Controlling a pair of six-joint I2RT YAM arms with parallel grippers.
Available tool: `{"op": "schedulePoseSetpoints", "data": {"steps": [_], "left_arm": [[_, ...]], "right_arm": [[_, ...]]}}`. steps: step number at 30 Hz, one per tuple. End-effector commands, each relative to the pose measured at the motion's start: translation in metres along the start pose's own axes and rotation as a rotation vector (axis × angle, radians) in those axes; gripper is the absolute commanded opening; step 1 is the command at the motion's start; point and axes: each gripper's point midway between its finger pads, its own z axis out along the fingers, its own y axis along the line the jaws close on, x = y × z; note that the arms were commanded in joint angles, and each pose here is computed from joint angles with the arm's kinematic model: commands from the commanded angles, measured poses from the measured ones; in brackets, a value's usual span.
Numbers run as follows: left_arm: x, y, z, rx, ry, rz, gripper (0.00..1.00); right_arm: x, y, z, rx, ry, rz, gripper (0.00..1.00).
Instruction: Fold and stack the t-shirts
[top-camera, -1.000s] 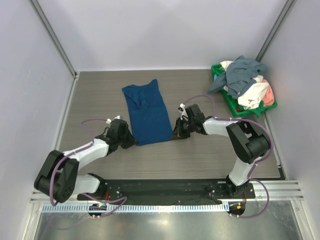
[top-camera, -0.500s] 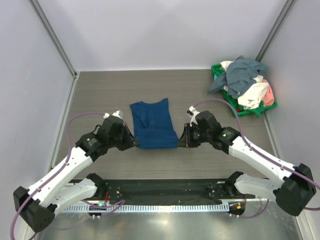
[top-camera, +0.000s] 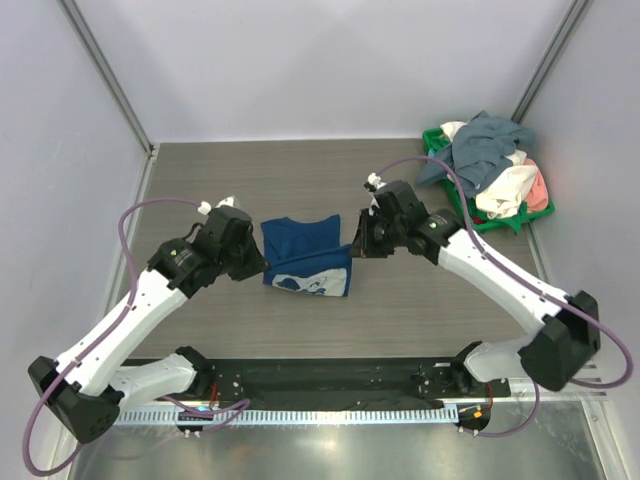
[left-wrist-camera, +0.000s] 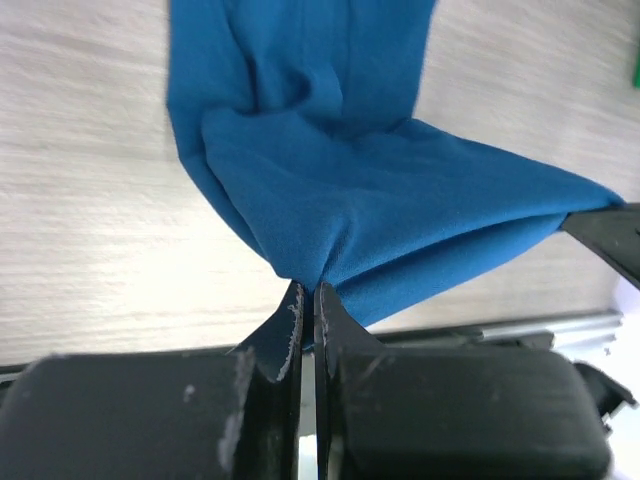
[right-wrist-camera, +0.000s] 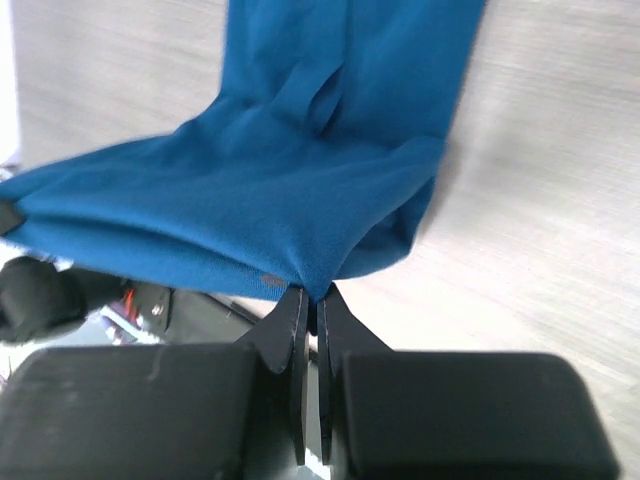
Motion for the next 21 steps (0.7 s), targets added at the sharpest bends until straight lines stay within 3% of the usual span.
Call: {"op": "schedulePoseSetpoints", "data": {"steps": [1,9,21], "left_arm": [[-0.032,0.005,-0.005,-0.071,-0.097,0.026,0.0],[-0.08,0.016,0.023,-0.099,-0.099,-0.02,0.0],[-0.137,0.032,0.119,-0.1,0.034,-0.088,0.0]], "right_arm": [[-0.037,-0.016,0.005,0.077,-0.042,-0.041,0.01],[-0.088,-0.027,0.037,0.084,-0.025,-0.035,0.01],[-0.133,-0.056,0.099,0.088,0.037,0.019,0.01]]}}
